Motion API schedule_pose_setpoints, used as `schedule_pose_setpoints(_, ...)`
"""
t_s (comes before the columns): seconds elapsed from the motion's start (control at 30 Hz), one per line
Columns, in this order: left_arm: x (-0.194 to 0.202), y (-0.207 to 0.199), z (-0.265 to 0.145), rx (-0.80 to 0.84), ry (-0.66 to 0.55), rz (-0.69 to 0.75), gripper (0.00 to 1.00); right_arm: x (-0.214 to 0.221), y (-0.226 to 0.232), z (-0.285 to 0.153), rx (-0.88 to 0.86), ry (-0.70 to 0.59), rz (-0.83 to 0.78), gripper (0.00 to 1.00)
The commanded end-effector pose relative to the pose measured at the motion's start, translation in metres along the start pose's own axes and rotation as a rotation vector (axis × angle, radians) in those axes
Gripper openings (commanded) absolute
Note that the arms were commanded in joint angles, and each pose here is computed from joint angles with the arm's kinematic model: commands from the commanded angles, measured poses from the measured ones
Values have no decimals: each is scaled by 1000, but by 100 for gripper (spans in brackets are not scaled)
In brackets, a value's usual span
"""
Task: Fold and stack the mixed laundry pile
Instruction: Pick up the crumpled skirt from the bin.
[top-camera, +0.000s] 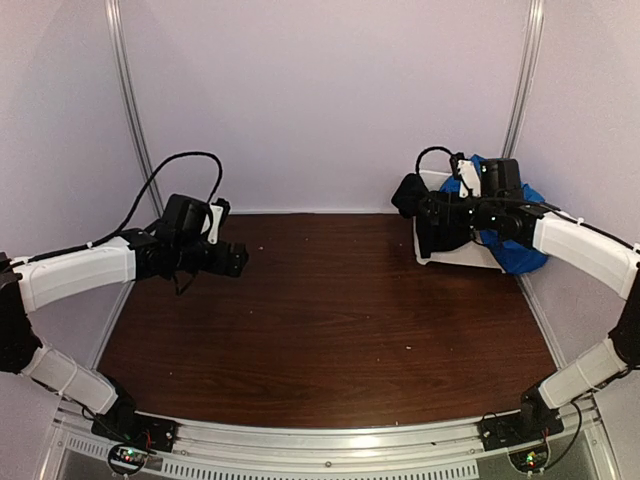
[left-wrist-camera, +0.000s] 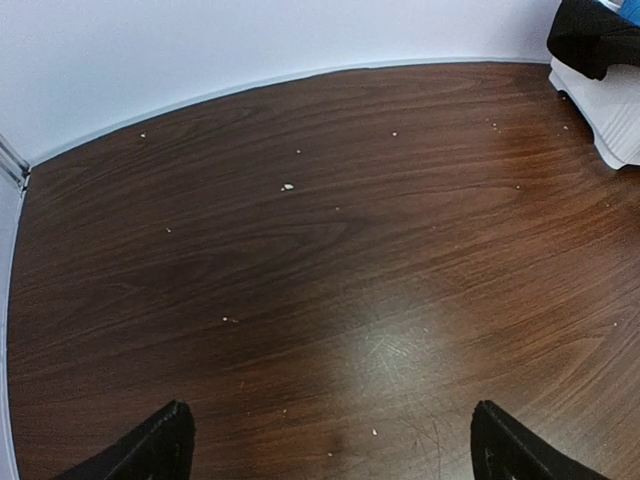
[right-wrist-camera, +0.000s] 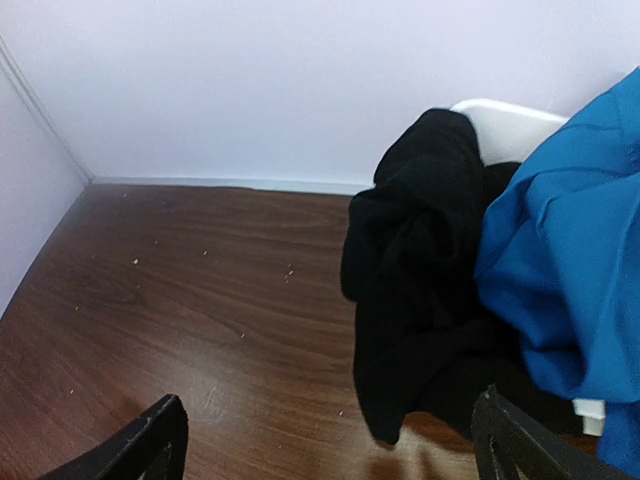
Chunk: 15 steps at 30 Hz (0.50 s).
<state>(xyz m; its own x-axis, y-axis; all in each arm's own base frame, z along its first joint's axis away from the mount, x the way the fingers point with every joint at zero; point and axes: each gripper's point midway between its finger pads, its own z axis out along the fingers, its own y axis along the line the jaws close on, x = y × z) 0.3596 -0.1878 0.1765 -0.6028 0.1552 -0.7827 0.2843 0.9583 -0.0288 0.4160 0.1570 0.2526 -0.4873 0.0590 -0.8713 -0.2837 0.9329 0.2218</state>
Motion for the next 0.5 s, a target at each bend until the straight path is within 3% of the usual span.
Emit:
schedule_pose_setpoints(0.0, -37, -18, -14, 88, -131, -8, 98, -71, -33, -30, 190, -127, -52, 100)
schedule_pose_setpoints(0.27, -50, -20, -25, 106, -187, -17, 98, -139, -126, -59, 572, -148, -72, 100)
schedule_pose_setpoints(0.47, -53, -21, -31, 121, -201, -25, 98, -118, -206, -35, 822, 21, -70, 100)
